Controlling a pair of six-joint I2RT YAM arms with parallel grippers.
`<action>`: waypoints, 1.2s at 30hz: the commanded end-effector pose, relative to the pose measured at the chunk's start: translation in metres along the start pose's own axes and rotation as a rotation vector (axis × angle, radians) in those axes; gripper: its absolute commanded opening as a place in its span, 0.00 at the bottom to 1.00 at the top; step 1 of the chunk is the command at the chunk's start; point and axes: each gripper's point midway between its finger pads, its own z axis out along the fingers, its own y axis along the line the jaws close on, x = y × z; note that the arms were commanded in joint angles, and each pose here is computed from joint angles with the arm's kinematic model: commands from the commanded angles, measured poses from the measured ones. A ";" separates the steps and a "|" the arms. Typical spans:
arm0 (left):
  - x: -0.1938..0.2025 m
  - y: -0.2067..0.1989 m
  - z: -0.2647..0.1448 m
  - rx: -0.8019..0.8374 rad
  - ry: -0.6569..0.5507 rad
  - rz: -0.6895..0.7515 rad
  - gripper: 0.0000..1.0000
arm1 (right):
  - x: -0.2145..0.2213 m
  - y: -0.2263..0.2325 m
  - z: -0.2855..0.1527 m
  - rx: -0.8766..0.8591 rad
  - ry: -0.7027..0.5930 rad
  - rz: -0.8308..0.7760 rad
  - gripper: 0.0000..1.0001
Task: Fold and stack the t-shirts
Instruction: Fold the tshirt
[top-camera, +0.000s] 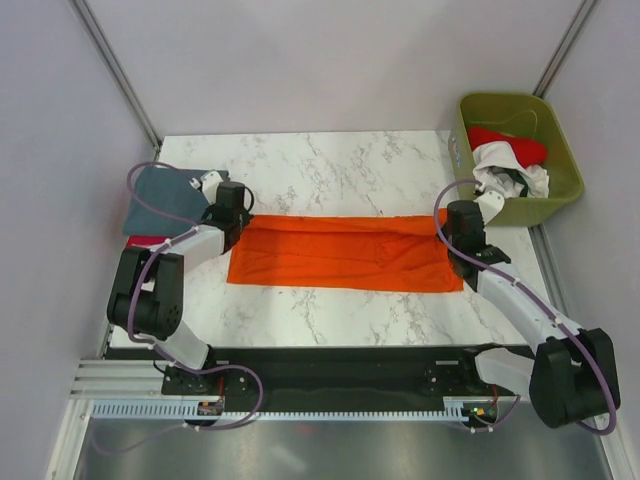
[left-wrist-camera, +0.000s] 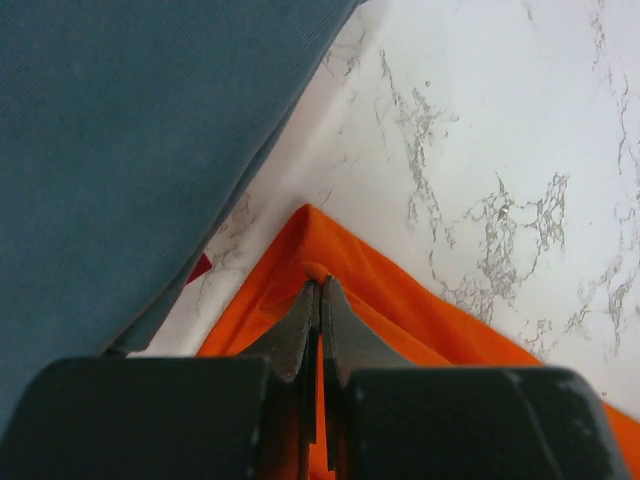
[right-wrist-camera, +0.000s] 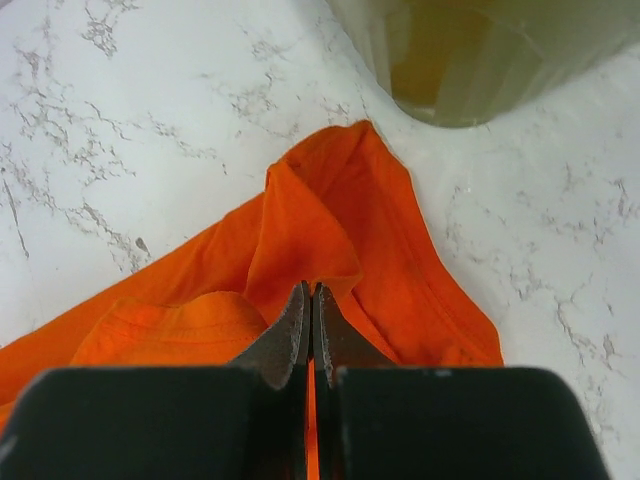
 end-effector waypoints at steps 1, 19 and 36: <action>-0.024 -0.009 -0.015 0.054 -0.094 -0.102 0.02 | 0.001 -0.004 -0.007 -0.017 -0.059 0.122 0.02; -0.029 -0.010 -0.096 0.223 -0.162 -0.178 0.61 | 0.014 0.013 -0.023 -0.190 -0.061 0.067 0.53; 0.065 -0.198 -0.119 0.643 0.230 0.106 0.53 | 0.073 0.106 0.016 -0.442 0.332 -0.099 0.50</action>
